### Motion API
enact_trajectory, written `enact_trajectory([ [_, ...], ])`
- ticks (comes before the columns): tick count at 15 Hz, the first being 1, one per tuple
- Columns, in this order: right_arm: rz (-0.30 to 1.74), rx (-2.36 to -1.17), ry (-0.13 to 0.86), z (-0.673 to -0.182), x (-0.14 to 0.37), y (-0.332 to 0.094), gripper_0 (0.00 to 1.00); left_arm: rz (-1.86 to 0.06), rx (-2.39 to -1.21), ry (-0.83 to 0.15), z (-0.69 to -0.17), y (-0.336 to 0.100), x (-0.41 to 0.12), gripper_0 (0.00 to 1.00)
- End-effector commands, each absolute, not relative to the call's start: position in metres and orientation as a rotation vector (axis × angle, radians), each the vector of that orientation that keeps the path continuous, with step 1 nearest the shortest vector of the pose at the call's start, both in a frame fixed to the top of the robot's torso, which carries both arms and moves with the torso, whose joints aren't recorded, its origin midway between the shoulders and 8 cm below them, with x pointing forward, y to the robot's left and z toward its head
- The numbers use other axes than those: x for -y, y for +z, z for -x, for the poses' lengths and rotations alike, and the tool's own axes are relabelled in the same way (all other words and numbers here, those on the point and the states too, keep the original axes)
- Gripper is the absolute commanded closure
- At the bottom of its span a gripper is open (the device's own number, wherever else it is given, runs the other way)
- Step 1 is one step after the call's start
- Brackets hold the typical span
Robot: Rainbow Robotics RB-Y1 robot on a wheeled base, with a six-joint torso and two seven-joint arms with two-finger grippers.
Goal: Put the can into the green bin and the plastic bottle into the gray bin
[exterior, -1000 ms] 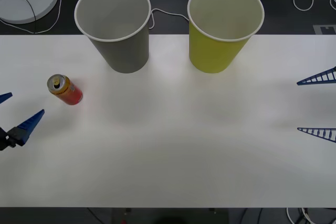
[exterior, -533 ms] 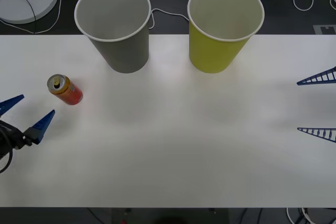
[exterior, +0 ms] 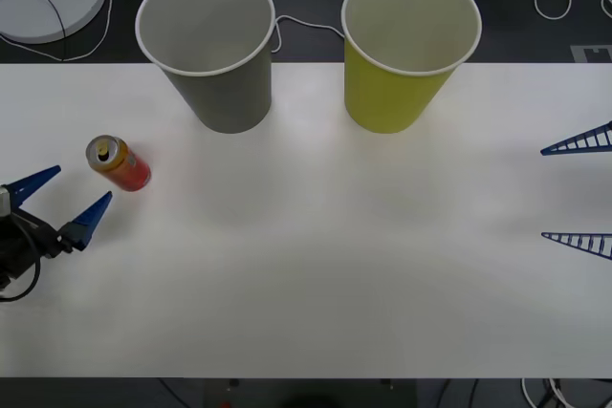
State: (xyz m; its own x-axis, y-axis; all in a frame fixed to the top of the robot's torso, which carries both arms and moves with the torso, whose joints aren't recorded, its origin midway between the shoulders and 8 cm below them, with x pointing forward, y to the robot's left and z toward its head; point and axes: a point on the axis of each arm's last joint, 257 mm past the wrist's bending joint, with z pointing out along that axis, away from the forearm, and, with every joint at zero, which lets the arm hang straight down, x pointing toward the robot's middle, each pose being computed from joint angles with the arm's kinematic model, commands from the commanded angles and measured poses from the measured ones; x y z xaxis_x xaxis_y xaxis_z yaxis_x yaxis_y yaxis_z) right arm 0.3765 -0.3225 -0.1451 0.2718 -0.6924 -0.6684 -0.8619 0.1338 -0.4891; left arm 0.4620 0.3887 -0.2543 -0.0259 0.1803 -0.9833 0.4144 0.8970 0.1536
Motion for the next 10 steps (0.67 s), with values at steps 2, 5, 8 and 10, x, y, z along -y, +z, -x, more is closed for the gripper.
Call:
enact_trajectory([
  [2, 1.604, -1.468, 0.227, -0.376, 0.323, -0.145, 0.00, -0.472, -1.595, -0.204, -0.475, -0.259, -0.384, 0.00],
  [5, 1.604, -1.468, 0.227, -0.376, 0.323, -0.145, 0.00, -0.462, -1.594, -0.207, -0.486, -0.264, -0.378, 0.00],
  [8, 1.604, -1.468, 0.227, -0.376, 0.323, -0.145, 0.00, -0.459, -1.592, -0.209, -0.498, -0.265, -0.373, 0.00],
  [10, 1.604, -1.468, 0.227, -0.376, 0.323, -0.145, 0.00, -0.452, -1.593, -0.220, -0.505, -0.266, -0.369, 0.00],
])
